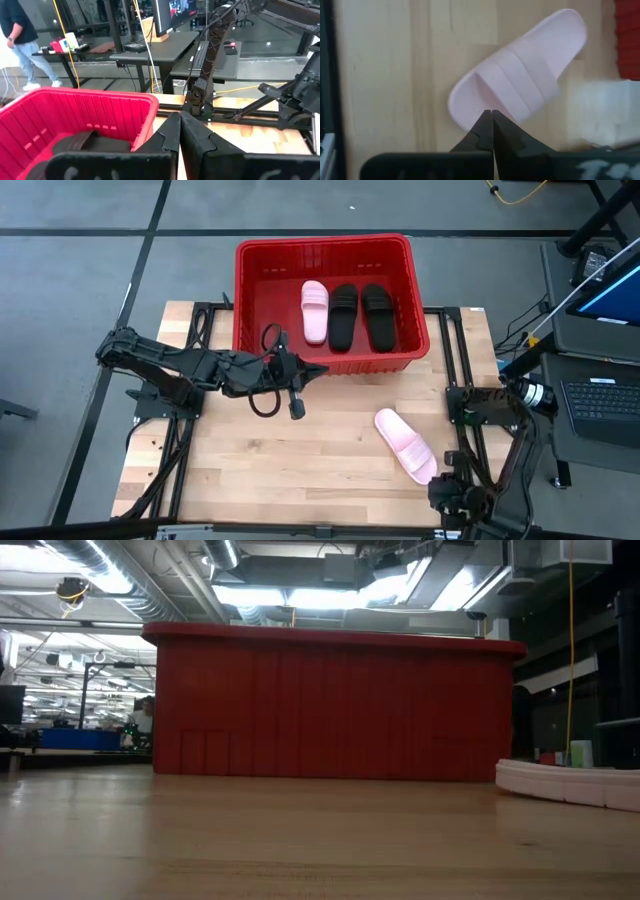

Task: Pick and place slides into bin
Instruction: Put the pink slide into the bin

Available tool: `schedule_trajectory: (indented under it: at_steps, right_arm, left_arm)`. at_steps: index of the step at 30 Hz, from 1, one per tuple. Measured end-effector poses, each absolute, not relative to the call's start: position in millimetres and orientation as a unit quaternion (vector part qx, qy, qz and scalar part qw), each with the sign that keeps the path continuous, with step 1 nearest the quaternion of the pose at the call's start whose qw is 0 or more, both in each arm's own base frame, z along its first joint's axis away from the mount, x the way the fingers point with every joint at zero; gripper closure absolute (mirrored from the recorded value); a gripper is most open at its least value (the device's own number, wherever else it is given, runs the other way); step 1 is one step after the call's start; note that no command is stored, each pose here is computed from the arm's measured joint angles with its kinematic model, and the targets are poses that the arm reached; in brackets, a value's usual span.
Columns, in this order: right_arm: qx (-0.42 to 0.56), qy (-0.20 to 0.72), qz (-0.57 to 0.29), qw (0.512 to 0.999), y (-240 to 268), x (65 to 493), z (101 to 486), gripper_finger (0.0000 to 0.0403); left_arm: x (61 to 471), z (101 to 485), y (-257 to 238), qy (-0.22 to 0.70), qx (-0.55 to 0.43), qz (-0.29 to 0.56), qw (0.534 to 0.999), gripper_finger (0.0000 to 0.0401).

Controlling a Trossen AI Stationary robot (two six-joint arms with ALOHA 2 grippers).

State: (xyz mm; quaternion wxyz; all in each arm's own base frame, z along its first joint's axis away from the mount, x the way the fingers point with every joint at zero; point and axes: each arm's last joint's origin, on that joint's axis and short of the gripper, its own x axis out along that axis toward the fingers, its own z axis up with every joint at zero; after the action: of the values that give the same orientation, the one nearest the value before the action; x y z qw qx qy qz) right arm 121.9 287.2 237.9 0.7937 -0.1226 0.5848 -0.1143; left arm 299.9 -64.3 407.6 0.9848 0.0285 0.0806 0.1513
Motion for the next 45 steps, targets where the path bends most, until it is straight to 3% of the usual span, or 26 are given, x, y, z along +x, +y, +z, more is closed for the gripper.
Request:
schedule_trajectory:
  at_steps: [9,24,45]
  right_arm:
    - [-0.114,0.583,-0.118,0.796,285,121,220,0.036]
    - [-0.108,0.581,-0.132,0.796,276,118,190,0.0251]
    - [-0.109,0.583,-0.186,0.783,252,125,162,0.0259]
  left_arm:
    - [300,408,-65,0.082,0.033,0.142,0.986,0.0398]
    - [300,408,-66,0.083,0.031,0.121,0.989,0.0399]
    - [300,407,-66,0.087,0.033,0.121,0.988,0.0394]
